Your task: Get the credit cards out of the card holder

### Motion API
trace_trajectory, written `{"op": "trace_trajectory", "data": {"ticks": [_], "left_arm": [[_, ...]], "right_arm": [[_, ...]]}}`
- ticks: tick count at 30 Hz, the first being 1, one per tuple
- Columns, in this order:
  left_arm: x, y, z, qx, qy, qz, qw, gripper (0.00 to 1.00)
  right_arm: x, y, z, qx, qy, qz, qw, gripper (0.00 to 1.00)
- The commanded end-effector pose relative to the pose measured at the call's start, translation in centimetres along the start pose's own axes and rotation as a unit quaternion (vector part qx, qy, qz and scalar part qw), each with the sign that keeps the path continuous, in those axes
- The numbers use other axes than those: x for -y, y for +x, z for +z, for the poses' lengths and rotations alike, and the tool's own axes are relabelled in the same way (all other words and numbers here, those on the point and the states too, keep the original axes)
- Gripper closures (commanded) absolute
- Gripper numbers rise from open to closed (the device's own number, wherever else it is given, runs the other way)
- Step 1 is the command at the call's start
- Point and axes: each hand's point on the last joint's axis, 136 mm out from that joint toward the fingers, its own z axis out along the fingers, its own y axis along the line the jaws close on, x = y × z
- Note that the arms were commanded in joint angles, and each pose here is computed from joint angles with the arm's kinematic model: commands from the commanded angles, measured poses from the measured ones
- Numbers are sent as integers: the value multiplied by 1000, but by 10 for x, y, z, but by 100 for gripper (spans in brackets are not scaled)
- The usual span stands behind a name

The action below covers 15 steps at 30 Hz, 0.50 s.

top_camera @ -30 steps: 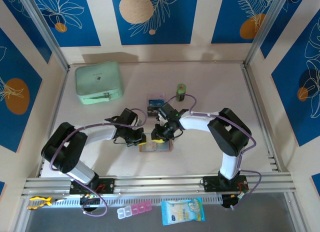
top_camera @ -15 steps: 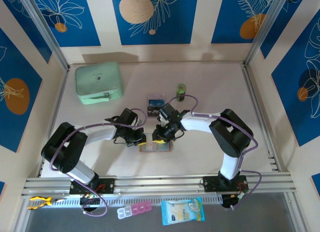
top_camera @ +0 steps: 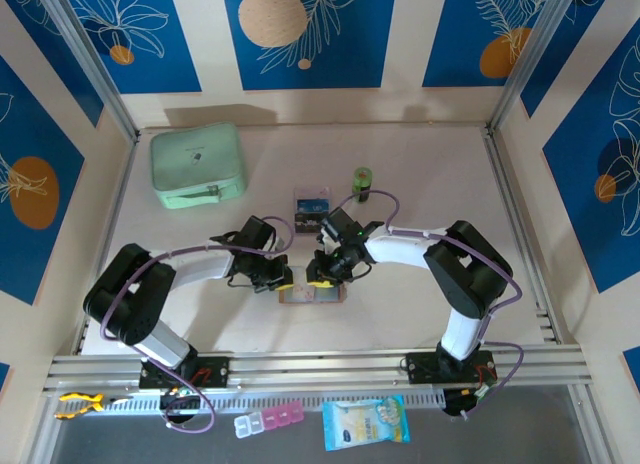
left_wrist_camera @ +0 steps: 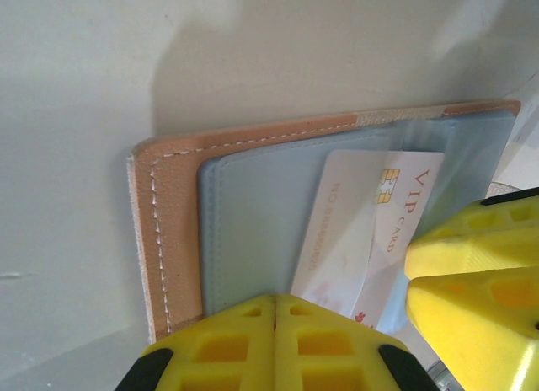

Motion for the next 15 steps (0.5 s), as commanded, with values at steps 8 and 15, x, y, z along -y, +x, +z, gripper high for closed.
{"op": "trace_trajectory", "data": {"ticks": [8, 15], "left_arm": [[-18, 7, 5, -14, -40, -10, 999, 100], [-18, 7, 5, -15, -42, -10, 999, 100]], "right_arm": [[9, 3, 10, -14, -2, 21, 1000, 74], [8, 2, 8, -13, -9, 24, 1000, 74]]}}
